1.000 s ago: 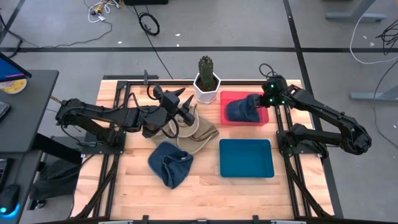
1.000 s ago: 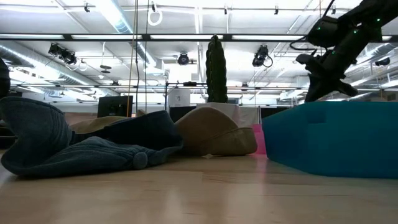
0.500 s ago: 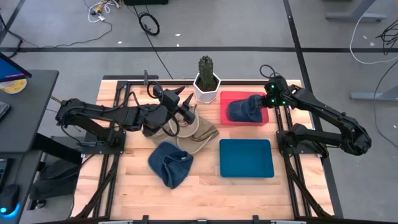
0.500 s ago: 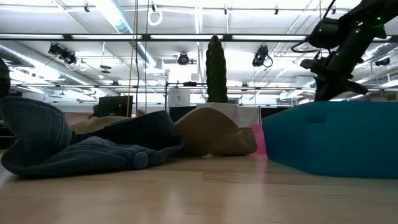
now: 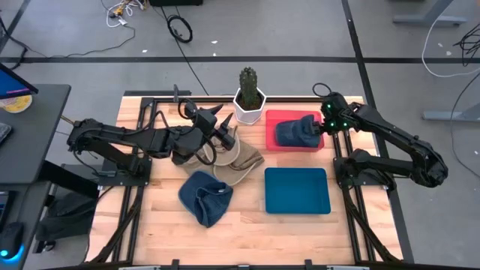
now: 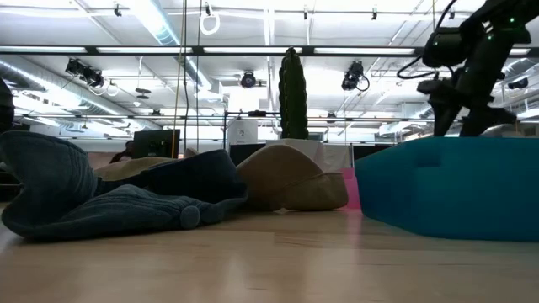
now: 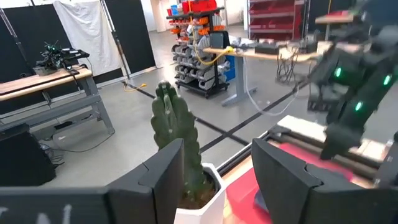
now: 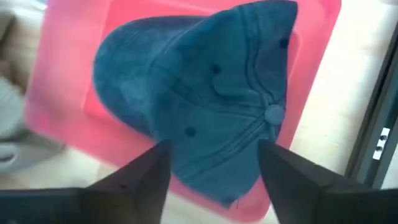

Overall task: Pick & Place hat
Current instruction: Put the blue cap into the pink bin

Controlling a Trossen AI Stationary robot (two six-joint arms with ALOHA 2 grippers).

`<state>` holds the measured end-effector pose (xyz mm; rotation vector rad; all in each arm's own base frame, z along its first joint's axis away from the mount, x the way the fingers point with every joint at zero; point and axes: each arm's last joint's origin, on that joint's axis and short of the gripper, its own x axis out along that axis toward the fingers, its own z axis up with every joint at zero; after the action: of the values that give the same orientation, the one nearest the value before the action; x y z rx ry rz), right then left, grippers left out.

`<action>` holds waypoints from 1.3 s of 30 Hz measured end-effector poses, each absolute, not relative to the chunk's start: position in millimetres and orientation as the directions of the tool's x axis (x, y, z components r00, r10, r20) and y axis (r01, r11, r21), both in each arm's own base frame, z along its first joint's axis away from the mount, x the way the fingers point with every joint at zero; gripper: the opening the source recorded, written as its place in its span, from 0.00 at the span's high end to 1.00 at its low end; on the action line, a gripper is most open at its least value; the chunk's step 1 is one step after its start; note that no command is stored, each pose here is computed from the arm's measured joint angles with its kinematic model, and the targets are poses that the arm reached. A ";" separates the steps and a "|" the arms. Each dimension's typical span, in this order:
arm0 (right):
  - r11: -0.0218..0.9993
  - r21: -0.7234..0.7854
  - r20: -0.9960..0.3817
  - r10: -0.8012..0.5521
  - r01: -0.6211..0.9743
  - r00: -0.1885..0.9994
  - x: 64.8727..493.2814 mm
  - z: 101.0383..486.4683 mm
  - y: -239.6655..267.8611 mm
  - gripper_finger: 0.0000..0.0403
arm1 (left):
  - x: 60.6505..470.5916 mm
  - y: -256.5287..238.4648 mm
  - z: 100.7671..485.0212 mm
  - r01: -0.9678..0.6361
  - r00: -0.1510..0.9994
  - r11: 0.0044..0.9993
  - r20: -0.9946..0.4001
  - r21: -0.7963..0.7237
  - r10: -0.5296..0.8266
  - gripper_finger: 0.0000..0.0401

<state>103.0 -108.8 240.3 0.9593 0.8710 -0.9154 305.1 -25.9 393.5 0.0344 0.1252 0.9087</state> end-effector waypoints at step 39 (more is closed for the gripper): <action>0.522 0.653 -0.639 -0.009 0.549 0.769 107.5 243.5 -89.3 0.35 | 223.2 -32.5 217.5 -0.891 0.015 0.454 -1.000 -0.008 0.012 0.52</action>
<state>107.5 -89.3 243.5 0.9762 0.6263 -0.3613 223.2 -32.5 217.5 -0.8508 1.3761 0.8552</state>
